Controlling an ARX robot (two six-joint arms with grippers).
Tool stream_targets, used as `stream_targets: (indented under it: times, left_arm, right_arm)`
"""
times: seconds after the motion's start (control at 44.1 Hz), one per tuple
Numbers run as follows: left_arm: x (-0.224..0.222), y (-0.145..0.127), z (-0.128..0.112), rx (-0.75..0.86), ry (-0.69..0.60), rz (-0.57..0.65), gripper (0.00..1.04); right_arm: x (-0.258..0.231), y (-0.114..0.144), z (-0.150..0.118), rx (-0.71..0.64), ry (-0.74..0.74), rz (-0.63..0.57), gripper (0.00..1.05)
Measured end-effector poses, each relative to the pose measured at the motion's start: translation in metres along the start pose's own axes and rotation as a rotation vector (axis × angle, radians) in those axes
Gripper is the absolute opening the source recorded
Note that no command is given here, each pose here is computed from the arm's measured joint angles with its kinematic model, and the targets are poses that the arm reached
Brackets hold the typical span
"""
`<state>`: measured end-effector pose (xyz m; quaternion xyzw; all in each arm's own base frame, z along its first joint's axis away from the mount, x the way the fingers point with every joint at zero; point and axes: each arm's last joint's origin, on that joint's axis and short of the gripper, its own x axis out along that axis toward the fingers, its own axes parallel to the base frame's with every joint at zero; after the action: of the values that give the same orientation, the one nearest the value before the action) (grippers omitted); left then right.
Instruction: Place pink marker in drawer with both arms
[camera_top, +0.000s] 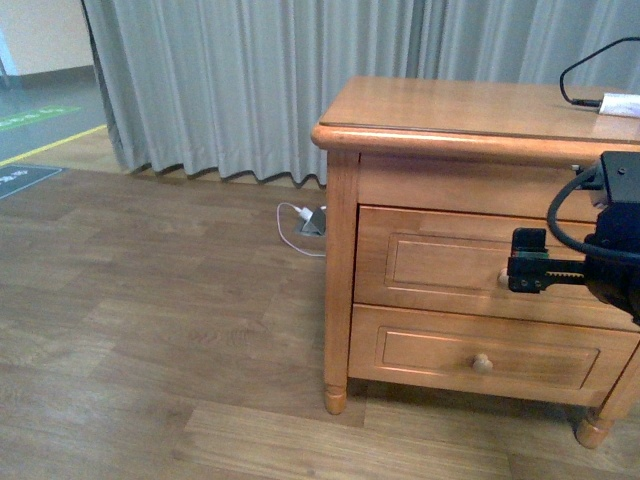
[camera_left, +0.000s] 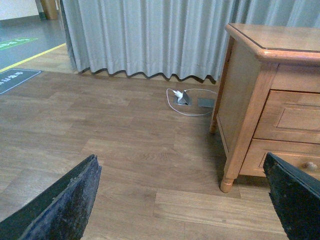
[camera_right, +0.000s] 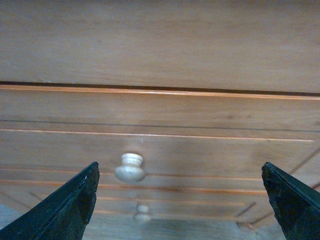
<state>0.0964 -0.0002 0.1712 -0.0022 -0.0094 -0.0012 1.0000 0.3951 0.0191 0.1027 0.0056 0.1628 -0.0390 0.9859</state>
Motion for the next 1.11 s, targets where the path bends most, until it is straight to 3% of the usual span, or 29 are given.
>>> stream_targets:
  times: [0.317,0.431,0.567,0.748,0.907,0.975,1.111]
  left_arm:
    - [0.0,0.0,0.0,0.0,0.0,0.0,0.99]
    - [0.0,0.0,0.0,0.0,0.0,0.0,0.99]
    - [0.0,0.0,0.0,0.0,0.0,0.0,0.99]
    - [0.0,0.0,0.0,0.0,0.0,0.0,0.99]
    - [0.0,0.0,0.0,0.0,0.0,0.0,0.99]
    - [0.0,0.0,0.0,0.0,0.0,0.0,0.99]
    - [0.0,0.0,0.0,0.0,0.0,0.0,0.99]
  right_arm:
    - [-0.09,-0.009,0.065,0.028,0.001,0.038,0.96]
    - [-0.142,-0.016,0.101,0.07,-0.009,0.05,0.96]
    - [-0.196,-0.022,0.122,0.094,-0.001,0.058,0.96]
    - [-0.234,-0.024,0.129,0.103,-0.004,0.033,0.96]
    - [-0.233,-0.024,0.128,0.104,-0.001,0.038,0.96]
    - [-0.233,-0.029,0.123,0.072,-0.132,0.09,0.87]
    - [-0.242,-0.034,0.102,0.023,-0.328,0.082,0.65]
